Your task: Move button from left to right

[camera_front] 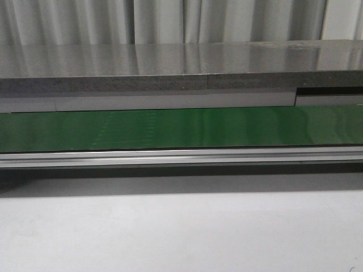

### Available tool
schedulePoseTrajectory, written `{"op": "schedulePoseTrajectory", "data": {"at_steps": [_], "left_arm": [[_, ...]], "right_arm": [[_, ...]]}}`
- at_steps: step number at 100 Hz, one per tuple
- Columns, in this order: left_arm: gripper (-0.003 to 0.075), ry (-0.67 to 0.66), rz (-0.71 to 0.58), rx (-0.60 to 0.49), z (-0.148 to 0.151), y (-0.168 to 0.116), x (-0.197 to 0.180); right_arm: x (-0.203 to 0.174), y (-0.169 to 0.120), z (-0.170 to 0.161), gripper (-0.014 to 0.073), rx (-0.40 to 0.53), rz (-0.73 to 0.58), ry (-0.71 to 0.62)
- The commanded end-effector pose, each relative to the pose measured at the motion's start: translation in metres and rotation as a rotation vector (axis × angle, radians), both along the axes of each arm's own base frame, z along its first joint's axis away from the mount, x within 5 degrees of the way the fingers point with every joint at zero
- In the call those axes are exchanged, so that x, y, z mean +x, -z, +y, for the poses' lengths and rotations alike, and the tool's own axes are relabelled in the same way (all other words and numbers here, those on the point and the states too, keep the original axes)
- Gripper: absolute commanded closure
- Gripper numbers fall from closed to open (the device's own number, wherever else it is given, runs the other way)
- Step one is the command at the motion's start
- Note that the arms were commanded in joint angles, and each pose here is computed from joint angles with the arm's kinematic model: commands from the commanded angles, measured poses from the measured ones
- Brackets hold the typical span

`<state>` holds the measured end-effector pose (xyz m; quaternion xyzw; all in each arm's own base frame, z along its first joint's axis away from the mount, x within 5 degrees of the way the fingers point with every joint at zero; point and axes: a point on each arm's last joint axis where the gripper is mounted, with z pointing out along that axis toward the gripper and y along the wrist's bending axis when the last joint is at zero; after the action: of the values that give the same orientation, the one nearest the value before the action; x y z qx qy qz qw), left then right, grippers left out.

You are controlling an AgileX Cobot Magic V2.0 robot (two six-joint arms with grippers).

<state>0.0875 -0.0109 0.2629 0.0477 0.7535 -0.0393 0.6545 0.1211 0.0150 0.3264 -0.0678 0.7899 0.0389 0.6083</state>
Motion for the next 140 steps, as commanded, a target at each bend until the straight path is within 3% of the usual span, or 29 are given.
{"op": "schedulePoseTrajectory", "data": {"at_steps": [1, 24, 43, 55, 80, 140], "left_arm": [[0.0741, -0.009, -0.096, -0.025, 0.001, -0.016, 0.002], [0.0741, -0.009, -0.096, -0.025, 0.001, -0.016, 0.002], [0.0741, -0.009, -0.096, -0.025, 0.001, -0.016, 0.002], [0.0741, -0.009, -0.096, -0.025, 0.001, -0.016, 0.002], [0.0741, -0.009, -0.096, -0.025, 0.001, -0.016, 0.002], [0.0741, -0.009, -0.096, -0.025, 0.001, -0.016, 0.002]], "right_arm": [[-0.019, -0.007, -0.002, 0.0116, 0.009, -0.118, 0.010], [-0.058, 0.010, -0.001, 0.0116, 0.041, -0.160, -0.024], [-0.066, 0.015, 0.001, 0.0141, 0.037, -0.125, -0.046], [-0.067, 0.017, 0.001, 0.0272, 0.035, -0.106, -0.052], [-0.067, 0.017, 0.002, 0.0664, 0.039, -0.101, -0.054], [-0.067, 0.017, 0.002, 0.0662, 0.042, -0.102, -0.055]]}}
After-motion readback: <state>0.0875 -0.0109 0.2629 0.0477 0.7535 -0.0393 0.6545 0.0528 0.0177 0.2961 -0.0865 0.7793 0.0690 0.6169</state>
